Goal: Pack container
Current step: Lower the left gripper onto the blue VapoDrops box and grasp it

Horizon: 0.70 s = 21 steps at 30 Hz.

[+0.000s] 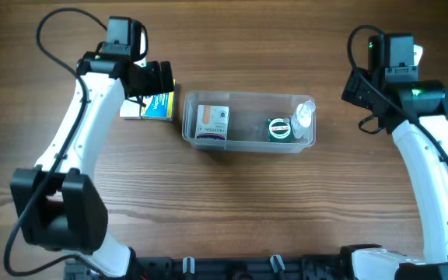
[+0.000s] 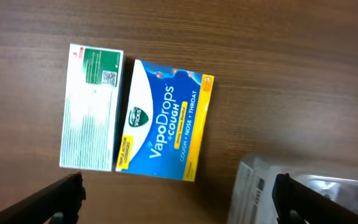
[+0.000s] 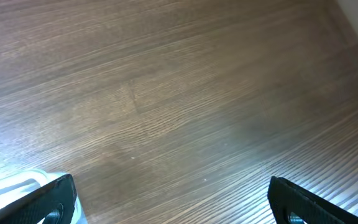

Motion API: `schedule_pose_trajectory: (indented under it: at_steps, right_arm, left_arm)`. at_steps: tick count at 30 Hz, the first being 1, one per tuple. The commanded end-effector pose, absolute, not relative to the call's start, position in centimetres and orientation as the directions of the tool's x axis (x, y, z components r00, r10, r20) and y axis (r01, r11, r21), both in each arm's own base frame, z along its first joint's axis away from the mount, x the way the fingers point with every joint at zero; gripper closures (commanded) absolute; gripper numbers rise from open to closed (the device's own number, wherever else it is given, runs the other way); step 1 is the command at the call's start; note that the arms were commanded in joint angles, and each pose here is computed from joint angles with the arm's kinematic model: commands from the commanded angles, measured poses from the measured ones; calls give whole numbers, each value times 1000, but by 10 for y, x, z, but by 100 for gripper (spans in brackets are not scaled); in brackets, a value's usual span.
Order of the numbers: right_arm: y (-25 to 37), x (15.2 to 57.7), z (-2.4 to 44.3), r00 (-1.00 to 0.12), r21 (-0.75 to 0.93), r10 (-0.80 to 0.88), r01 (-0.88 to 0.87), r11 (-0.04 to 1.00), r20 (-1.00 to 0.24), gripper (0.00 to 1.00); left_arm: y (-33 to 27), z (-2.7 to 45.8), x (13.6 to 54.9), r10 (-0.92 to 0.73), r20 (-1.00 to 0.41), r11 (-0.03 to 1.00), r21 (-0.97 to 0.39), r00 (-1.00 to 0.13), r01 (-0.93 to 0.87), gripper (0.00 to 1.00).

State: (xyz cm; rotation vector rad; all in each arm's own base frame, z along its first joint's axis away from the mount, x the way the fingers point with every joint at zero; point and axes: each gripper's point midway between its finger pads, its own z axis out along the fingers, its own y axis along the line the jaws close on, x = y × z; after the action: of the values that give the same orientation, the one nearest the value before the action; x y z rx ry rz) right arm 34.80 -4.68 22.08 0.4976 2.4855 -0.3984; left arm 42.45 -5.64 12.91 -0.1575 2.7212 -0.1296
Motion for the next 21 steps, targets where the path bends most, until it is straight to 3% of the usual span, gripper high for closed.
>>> schedule_pose_trajectory:
  at_steps: [1, 14, 21]
  right_arm:
    - [-51, 350, 226, -763, -186, 252, 435, 881, -595, 0]
    - [-51, 350, 226, -763, -186, 252, 435, 881, -595, 0]
    - [-51, 350, 226, -763, -186, 252, 435, 881, -595, 0]
  left_arm:
    - [-53, 116, 430, -64, -383, 997, -74, -922, -38, 3]
    - [-54, 44, 425, -5, -226, 999, -38, -974, 4, 3]
    - [-55, 33, 431, -5, -233, 999, -40, -973, 4, 3]
